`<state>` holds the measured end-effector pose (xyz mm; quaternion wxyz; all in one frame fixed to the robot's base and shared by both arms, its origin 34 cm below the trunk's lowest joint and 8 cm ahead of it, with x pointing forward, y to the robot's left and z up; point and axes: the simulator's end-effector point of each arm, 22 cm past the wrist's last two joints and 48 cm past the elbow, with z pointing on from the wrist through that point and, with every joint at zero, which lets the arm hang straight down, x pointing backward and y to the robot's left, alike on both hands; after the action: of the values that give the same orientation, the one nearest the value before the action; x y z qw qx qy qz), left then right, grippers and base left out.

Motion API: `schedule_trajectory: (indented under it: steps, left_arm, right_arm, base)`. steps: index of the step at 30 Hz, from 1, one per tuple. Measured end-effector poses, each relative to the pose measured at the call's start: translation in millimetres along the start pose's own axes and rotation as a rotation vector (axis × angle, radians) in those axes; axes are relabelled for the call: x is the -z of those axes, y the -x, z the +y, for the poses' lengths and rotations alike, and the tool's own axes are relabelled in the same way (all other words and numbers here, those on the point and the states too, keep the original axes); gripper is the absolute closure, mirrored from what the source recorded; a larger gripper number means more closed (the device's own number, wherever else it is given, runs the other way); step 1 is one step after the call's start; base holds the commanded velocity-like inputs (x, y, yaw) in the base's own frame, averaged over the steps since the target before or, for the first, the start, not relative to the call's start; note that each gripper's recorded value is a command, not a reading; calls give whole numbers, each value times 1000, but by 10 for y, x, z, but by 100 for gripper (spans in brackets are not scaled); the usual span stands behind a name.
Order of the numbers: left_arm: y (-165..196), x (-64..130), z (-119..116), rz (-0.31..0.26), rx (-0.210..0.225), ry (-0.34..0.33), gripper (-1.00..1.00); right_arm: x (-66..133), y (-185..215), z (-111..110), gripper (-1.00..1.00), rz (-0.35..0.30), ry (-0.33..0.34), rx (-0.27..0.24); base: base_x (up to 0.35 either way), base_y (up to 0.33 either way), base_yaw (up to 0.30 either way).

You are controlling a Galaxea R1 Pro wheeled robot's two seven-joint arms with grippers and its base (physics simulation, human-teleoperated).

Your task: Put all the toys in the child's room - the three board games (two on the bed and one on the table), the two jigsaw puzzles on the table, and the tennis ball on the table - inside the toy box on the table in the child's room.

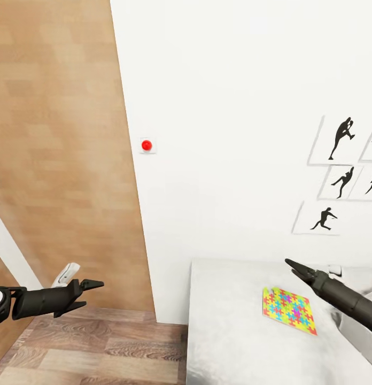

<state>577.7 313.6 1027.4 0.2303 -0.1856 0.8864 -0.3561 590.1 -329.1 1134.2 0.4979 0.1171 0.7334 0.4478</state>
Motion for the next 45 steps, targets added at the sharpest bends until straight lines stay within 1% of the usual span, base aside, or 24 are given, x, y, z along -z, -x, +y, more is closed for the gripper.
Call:
schedule_trajectory:
  steps: [1, 2, 3, 5, 6, 7, 8, 10, 11, 12, 13, 16, 19, 20, 21, 22, 26, 27, 31, 32, 39, 45]
  left_arm:
    - [-3, -4, -2, 1, 1, -1, -100]
    - [-5, -6, -4, 1, 1, -1, -100]
    - [-8, -10, -6, 2, 1, -2, -100]
    - [-10, -12, -8, 2, 1, -3, -100]
    - [-12, -16, -8, 3, 2, -3, -100]
    - [-13, -16, -9, 3, 2, -3, -100]
    - [-14, -18, -9, 3, 2, -3, -100]
    - [-16, -17, -10, 3, 2, -3, -100]
    - [-16, -19, -9, 3, 2, -3, -100]
    - [-17, -18, -10, 3, 2, -3, -100]
    - [-17, -19, -10, 3, 2, -3, -100]
    - [-21, -21, -11, 4, 1, -3, -100]
    - [-38, -31, -14, 9, -1, -3, -100]
    - [-54, -42, -14, 14, -2, -2, -100]
    - [-64, -47, -14, 16, -3, -1, -100]
    - [-78, -57, -14, 20, -5, 0, -100]
    - [-94, -66, -15, 24, -7, 1, -100]
    - [-98, -69, -15, 25, -7, 1, -100]
    - [-102, -71, -14, 26, -8, 1, -100]
    - [-103, -70, -13, 27, -7, 2, -100]
    - [-102, -68, -12, 27, -8, 2, -100]
    - [-103, -73, -4, 28, -7, 4, -100]
  right_arm:
    - [-131, 30, -28, -100, 14, -40, 19]
    - [-205, 75, -35, -100, 16, -63, 33]
    - [-356, 172, -53, -100, 20, -107, 55]
    - [-525, 246, -114, -100, 32, -165, 71]
    - [-693, 258, -223, -100, 58, -226, 72]
    - [-779, 256, -288, -100, 74, -261, 74]
    - [-930, 241, -420, -100, 106, -327, 72]
    - [-1055, 228, -565, -100, 140, -397, 71]
    - [-1137, 201, -725, -100, 171, -464, 66]
    - [-1164, 186, -809, -100, 186, -498, 61]
    - [-1193, 147, -980, -100, 215, -560, 48]
    - [-1213, 114, -1191, -100, 251, -640, 28]
    - [-1231, 131, -1323, -100, 275, -700, 12]
    - [-1240, 154, -1390, -100, 286, -735, 3]
    - [-1237, 167, -1428, -100, 290, -754, -1]
    - [-1216, 190, -1513, -100, 297, -793, -9]
    - [-1140, 195, -1688, -100, 315, -871, -30]
    - [-1094, 194, -1757, -100, 324, -901, -37]
    - [-993, 239, -1859, -100, 328, -940, -47]
    - [-937, 278, -1900, -100, 326, -954, -47]
    - [-782, 406, -1998, -100, 311, -987, -47]
    - [-696, 460, -2060, -100, 305, -1007, -43]
  base:
    - [0, 0, 0]
    - [0, 0, 0]
    - [0, 0, 0]
    - [0, 0, 0]
    - [0, 0, 0]
    - [0, 0, 0]
    - [0, 0, 0]
    - [0, 0, 0]
    - [0, 0, 0]
    - [0, 0, 0]
    - [0, 0, 0]
    - [0, 0, 0]
    - [0, 0, 0]
    - [0, 0, 0]
    - [0, 0, 0]
    - [0, 0, 0]
    - [0, 0, 0]
    - [0, 0, 0]
    - [0, 0, 0]
    - [0, 0, 0]
    - [0, 0, 0]
    - [0, 0, 0]
